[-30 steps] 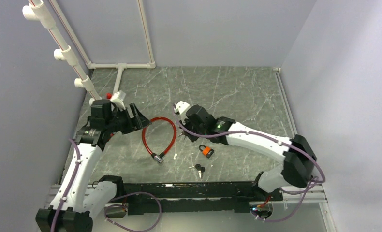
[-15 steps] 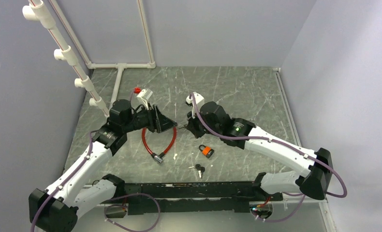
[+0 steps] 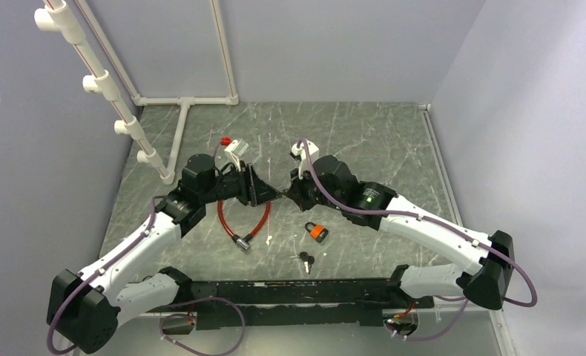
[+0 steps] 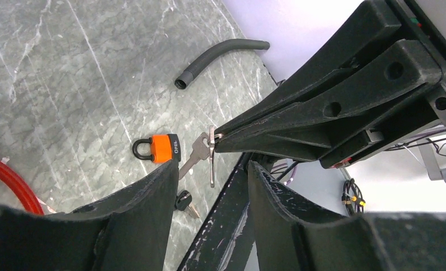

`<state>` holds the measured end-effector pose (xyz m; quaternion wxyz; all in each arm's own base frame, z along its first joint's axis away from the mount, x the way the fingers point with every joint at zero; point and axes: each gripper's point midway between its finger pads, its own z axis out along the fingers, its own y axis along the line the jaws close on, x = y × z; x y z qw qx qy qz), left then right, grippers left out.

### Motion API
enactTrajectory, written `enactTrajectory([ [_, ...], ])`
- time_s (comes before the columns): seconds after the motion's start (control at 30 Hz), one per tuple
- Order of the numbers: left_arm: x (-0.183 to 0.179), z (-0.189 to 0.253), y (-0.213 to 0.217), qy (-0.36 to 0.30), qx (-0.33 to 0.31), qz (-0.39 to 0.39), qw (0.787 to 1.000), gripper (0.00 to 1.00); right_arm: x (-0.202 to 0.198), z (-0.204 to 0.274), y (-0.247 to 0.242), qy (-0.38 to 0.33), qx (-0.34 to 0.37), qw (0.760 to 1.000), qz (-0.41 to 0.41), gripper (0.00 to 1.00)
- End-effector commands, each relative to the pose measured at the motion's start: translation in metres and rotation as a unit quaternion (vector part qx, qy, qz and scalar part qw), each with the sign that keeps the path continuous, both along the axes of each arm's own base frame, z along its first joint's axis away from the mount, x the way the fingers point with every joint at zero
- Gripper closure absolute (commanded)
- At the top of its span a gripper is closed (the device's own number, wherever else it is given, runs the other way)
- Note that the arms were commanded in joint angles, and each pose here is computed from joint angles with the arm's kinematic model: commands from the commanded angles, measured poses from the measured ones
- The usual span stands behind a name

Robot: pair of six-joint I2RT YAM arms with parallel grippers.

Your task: Unlock with the key

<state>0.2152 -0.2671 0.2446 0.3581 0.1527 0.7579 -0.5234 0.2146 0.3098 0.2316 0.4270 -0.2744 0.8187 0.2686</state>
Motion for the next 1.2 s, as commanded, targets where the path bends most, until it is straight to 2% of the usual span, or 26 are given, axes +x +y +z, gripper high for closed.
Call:
enactTrajectory([
  [0.0, -0.002, 0.015, -0.005, -0.027, -0.024, -0.013, 0.999, 0.47, 0.004, 0.034, 0.006, -0.022, 0.048, 0.999, -0.007, 1.00],
  [0.3, -0.006, 0.018, -0.001, -0.033, -0.020, -0.002, 0.999, 0.45, 0.004, 0.035, 0.007, -0.022, 0.053, 0.998, -0.005, 1.00],
  [0.63, -0.005, 0.006, -0.004, -0.020, -0.015, -0.004, 1.000, 0.52, 0.003, 0.038, 0.007, -0.024, 0.059, 0.998, -0.006, 1.00],
  [0.87, 0.003, 0.000, -0.006, -0.005, -0.003, 0.011, 1.000, 0.76, -0.001, 0.037, 0.007, -0.022, 0.066, 0.998, 0.001, 1.00],
  [0.9, 0.003, 0.000, -0.007, -0.007, -0.004, 0.010, 1.000, 0.84, -0.002, 0.038, 0.008, -0.021, 0.068, 0.997, 0.004, 1.00],
  [0.93, 0.004, 0.001, -0.007, -0.009, -0.005, 0.012, 1.000, 0.96, -0.002, 0.038, 0.008, -0.021, 0.069, 0.997, 0.006, 1.00],
  [0.97, 0.005, 0.001, -0.007, -0.009, -0.003, 0.015, 1.000, 1.00, -0.003, 0.038, 0.008, -0.020, 0.069, 0.997, 0.008, 1.00],
  [1.1, 0.004, 0.008, -0.005, -0.025, 0.005, 0.018, 1.000, 1.00, -0.008, 0.042, 0.010, -0.022, 0.078, 0.996, 0.025, 1.00],
  [1.13, 0.004, 0.009, -0.003, -0.028, 0.012, 0.019, 0.999, 1.00, -0.009, 0.043, 0.009, -0.024, 0.076, 0.996, 0.026, 0.85],
  [1.17, 0.003, 0.011, -0.001, -0.029, 0.020, 0.020, 0.999, 1.00, -0.009, 0.043, 0.008, -0.027, 0.074, 0.996, 0.028, 0.58],
])
